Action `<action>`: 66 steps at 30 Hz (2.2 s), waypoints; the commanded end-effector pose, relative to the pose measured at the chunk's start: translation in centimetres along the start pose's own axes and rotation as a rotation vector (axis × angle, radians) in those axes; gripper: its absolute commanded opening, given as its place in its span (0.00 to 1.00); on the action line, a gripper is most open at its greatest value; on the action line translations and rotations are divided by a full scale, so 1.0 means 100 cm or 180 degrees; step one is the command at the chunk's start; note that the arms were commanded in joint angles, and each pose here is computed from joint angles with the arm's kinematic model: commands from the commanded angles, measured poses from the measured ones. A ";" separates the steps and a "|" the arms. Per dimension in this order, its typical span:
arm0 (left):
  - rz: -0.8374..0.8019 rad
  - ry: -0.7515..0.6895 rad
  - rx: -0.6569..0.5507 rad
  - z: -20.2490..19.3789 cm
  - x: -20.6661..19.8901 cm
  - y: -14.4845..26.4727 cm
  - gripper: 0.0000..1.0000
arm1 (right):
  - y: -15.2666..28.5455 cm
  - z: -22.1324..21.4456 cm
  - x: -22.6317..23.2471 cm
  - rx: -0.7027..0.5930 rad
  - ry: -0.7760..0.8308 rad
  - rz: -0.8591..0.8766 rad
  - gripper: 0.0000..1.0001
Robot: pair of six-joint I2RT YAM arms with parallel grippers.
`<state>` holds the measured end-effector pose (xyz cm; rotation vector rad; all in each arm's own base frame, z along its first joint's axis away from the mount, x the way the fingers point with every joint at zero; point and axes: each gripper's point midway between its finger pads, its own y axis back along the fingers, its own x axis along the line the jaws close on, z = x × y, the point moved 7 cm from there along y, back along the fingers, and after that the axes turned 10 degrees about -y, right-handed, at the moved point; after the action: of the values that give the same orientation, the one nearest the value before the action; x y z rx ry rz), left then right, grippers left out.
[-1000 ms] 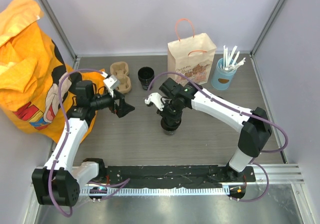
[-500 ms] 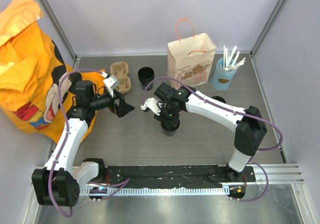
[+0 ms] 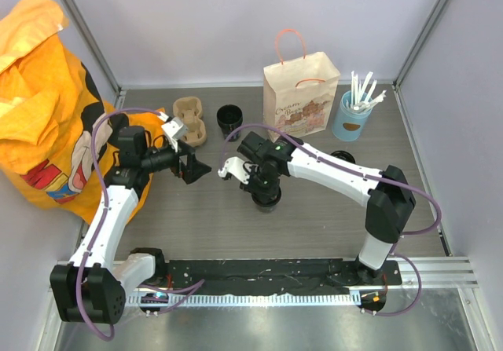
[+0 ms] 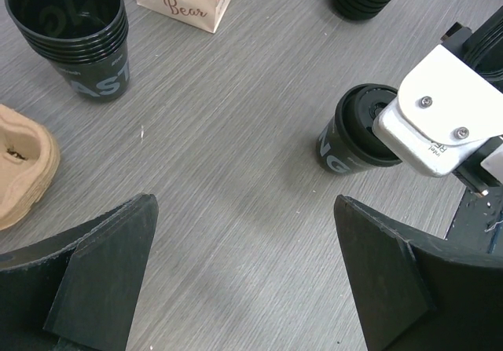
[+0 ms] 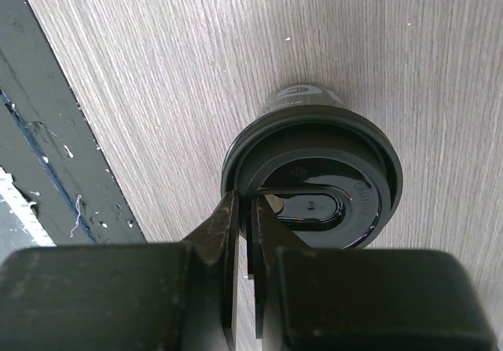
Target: Pack the takeout coffee
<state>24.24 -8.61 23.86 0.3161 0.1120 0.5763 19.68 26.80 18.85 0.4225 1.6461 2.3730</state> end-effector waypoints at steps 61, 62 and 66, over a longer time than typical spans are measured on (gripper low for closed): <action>0.0041 -0.0082 -0.0187 0.009 0.006 0.003 0.99 | 0.008 0.001 0.007 0.0024 0.0207 -0.0084 0.01; 0.0036 -0.0087 -0.0189 0.009 0.006 0.003 1.00 | 0.008 0.000 0.007 0.0033 0.0205 -0.0082 0.01; 0.0037 -0.0086 -0.0192 0.009 0.006 0.003 1.00 | 0.007 0.001 0.008 0.0014 0.0203 -0.0066 0.01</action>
<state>24.61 -8.25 24.19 0.2939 0.1098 0.5973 19.41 26.81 18.91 0.3269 1.7209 2.3571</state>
